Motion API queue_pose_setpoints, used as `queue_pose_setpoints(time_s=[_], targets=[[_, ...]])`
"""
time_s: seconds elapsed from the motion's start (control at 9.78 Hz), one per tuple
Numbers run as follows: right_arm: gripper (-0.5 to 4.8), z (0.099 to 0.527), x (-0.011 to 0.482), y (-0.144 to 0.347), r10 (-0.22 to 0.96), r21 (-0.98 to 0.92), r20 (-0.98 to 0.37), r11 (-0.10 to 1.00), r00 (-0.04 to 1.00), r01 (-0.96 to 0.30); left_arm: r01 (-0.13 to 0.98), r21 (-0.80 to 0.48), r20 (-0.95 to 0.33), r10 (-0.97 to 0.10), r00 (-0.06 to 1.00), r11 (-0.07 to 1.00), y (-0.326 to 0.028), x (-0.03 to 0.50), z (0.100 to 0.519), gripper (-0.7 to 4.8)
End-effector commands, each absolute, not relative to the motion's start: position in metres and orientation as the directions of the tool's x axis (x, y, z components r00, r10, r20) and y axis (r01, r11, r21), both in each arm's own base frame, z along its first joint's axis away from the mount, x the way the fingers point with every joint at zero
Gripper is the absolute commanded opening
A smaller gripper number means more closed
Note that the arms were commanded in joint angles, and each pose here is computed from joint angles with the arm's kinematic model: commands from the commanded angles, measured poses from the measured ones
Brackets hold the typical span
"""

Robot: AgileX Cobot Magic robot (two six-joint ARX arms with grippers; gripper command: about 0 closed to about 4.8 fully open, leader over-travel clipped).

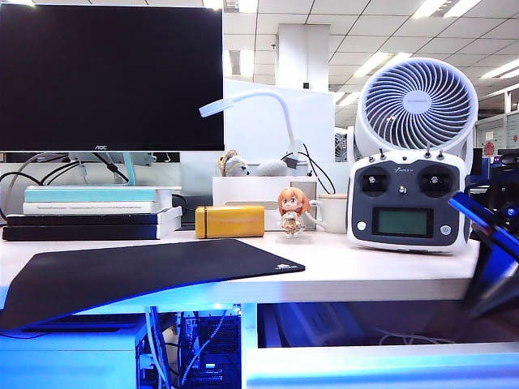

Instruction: Open the drawer, place the cleaning sponge inside, then close the drawer.

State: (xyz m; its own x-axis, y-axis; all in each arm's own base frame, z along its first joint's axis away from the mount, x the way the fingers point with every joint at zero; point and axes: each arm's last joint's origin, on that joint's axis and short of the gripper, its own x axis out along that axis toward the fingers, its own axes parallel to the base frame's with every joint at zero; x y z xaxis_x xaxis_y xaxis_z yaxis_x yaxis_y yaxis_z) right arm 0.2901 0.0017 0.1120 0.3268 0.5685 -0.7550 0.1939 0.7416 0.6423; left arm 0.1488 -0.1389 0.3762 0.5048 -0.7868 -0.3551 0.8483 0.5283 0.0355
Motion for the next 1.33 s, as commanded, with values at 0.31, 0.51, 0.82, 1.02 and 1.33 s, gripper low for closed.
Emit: queue_pose_setpoints(time_s=[0.31, 0.51, 0.82, 1.02, 1.33], targets=[[-0.01, 0.153, 0.28, 0.004, 0.603, 0.674, -0.698, 0.736, 0.386, 0.068, 0.85, 0.042, -0.343, -0.791, 0.506, 0.525, -0.139, 0.148, 0.379, -0.05], [-0.02, 0.173, 0.26, 0.015, 0.593, 0.633, -0.737, 0.773, 0.325, 0.024, 0.85, 0.042, -0.342, -0.792, 0.506, 0.525, -0.139, 0.148, 0.379, -0.05], [-0.01, 0.174, 0.23, 0.056, 0.442, 0.427, -0.889, 0.895, 0.119, -0.133, 0.85, 0.044, -0.338, -0.793, 0.508, 0.526, -0.139, 0.148, 0.379, -0.05], [-0.01, 0.162, 0.226, 0.071, 0.383, 0.362, -0.923, 0.898, 0.039, -0.248, 0.85, 0.043, -0.339, -0.793, 0.507, 0.525, -0.139, 0.148, 0.379, -0.05], [-0.01, 0.139, 0.235, 0.07, 0.272, 0.261, -0.962, 0.925, 0.002, -0.276, 0.85, 0.043, -0.34, -0.792, 0.507, 0.525, -0.139, 0.148, 0.379, -0.05]])
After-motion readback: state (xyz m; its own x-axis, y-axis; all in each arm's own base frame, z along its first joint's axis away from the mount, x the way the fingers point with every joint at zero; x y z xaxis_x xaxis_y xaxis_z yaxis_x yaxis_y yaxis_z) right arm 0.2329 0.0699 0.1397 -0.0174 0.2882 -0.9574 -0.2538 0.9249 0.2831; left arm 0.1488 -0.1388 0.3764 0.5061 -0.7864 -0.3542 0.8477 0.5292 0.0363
